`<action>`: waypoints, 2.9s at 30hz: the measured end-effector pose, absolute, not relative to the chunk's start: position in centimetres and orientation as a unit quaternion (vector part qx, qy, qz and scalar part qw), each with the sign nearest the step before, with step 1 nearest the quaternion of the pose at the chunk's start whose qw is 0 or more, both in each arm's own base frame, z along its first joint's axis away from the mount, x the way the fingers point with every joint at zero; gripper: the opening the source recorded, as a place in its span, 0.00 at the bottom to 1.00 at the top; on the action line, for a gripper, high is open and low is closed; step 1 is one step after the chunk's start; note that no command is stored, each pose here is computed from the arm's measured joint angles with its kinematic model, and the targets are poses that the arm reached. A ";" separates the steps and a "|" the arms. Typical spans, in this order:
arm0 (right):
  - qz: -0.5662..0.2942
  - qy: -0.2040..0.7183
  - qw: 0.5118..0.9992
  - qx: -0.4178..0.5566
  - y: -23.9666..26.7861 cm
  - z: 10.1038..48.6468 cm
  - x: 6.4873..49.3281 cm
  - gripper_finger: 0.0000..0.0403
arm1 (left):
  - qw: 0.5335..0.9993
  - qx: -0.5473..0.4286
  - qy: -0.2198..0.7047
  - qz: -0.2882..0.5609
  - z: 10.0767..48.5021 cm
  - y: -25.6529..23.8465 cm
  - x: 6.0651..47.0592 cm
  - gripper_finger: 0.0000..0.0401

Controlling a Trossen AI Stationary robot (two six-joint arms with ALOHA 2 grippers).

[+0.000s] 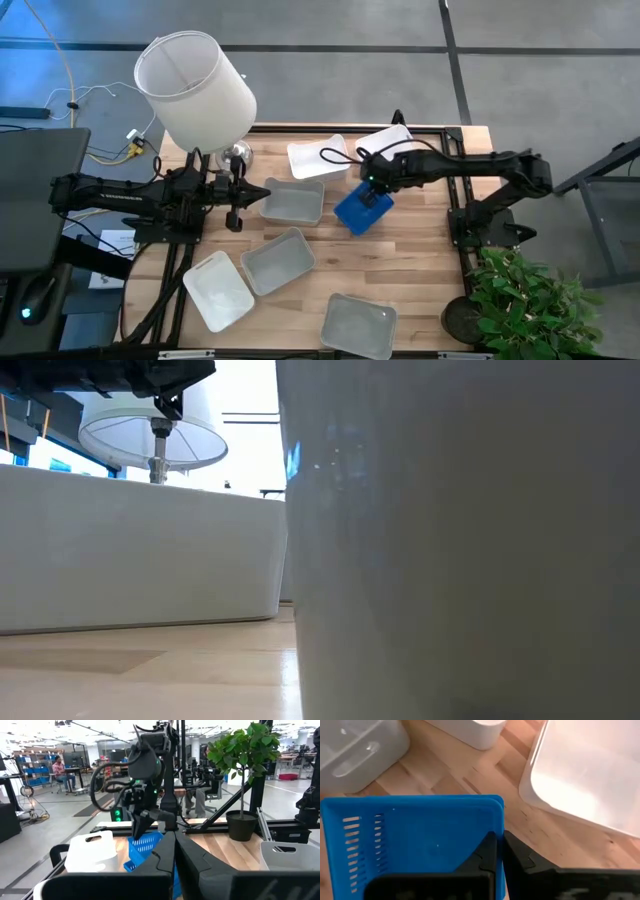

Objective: Stack baskets by color
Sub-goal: Stack the bin on top of the top blue bin, then stack the bottom white bin on top of the top left white bin

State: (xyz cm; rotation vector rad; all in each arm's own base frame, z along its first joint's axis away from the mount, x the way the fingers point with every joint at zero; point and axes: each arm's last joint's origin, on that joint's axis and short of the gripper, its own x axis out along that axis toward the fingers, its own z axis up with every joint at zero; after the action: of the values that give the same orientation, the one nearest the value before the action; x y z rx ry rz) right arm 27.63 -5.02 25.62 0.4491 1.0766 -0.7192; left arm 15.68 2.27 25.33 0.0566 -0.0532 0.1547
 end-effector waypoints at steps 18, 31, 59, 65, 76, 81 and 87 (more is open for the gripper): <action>-0.348 0.490 0.766 0.230 -5.2 24.1 27.5 0.04 | 0.996 0.028 -0.027 0.077 25.3 2.3 15.7 0.00; -0.356 0.490 0.765 0.219 -5.4 24.1 27.4 0.35 | 0.996 0.021 -0.028 0.077 25.3 2.3 15.7 0.00; -0.276 0.313 0.890 0.182 -1.0 22.4 21.0 0.63 | 0.997 0.016 -0.021 0.077 25.2 2.3 15.7 0.00; -0.214 0.142 0.960 0.115 -0.5 22.6 21.1 0.63 | 0.997 0.016 -0.021 0.077 25.2 2.3 15.7 0.00; -0.191 0.032 0.981 0.032 -0.5 24.8 21.6 0.63 | 0.997 0.016 -0.021 0.078 25.2 2.3 15.7 0.00; -0.191 0.036 0.981 0.028 -0.5 24.8 21.6 0.63 | 0.997 0.015 -0.002 0.076 24.8 2.3 15.7 0.00; -0.191 0.038 0.981 0.023 -0.5 24.7 21.6 0.63 | 0.997 0.015 -0.002 0.076 24.8 2.3 15.7 0.00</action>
State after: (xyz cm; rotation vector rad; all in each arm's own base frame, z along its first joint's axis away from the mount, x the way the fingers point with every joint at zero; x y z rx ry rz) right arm 21.64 -0.53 24.74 0.0465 0.0756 -0.3842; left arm 15.69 2.26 24.84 0.0299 -0.0043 0.1527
